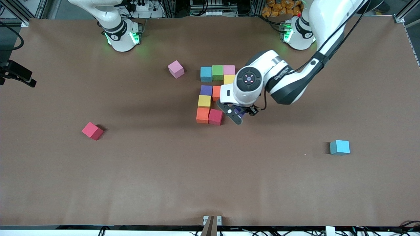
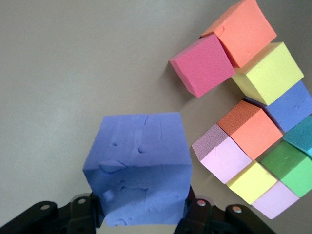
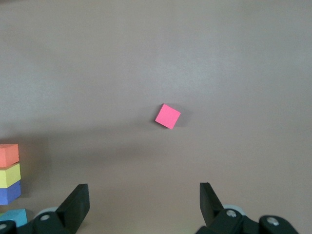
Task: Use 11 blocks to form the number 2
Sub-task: 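Lower the purple cube beside the pink cube at the figure's base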
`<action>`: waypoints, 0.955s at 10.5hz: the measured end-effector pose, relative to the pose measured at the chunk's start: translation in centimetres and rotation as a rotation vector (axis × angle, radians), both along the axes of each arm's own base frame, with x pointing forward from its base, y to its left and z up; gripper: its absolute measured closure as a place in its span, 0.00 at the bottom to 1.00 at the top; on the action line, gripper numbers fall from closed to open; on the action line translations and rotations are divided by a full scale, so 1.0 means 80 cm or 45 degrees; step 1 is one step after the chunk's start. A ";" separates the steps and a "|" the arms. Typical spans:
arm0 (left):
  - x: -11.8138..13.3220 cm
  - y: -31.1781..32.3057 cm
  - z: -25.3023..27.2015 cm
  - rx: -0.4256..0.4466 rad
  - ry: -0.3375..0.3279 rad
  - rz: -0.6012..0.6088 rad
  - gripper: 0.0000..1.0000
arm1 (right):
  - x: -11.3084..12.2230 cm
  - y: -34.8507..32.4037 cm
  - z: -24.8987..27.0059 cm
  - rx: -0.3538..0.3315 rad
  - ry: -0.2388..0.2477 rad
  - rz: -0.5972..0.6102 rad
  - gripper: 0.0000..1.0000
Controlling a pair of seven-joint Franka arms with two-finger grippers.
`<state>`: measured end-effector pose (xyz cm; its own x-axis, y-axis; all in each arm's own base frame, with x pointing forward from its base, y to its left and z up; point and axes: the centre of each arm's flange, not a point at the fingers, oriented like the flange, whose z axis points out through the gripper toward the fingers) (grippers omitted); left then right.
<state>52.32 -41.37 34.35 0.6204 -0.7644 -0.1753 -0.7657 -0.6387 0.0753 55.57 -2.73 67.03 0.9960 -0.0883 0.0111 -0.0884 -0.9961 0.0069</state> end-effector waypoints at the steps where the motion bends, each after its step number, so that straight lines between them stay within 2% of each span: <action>1: -0.001 -0.003 -0.012 0.009 0.007 -0.043 0.40 | 0.002 0.000 -0.002 0.000 0.001 0.000 0.00; 3: 0.000 -0.005 -0.029 -0.003 0.038 -0.172 0.40 | 0.005 0.000 -0.004 -0.001 -0.009 0.000 0.00; 6: -0.007 -0.018 -0.044 -0.001 0.042 -0.265 0.40 | 0.009 -0.001 -0.003 -0.002 -0.031 -0.001 0.00; 8: -0.013 -0.033 -0.063 0.048 0.031 -0.417 0.40 | 0.009 0.000 -0.003 -0.002 -0.032 0.000 0.00; 10: -0.006 -0.036 -0.075 0.095 0.017 -0.575 0.40 | 0.010 0.000 -0.004 -0.002 -0.031 0.000 0.00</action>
<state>51.85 -44.24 28.35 0.2253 -0.9428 -0.2458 -0.9679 -0.2453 0.0537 56.33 -2.75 66.71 0.9955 -0.0885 0.0353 -0.0887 -0.9960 0.0063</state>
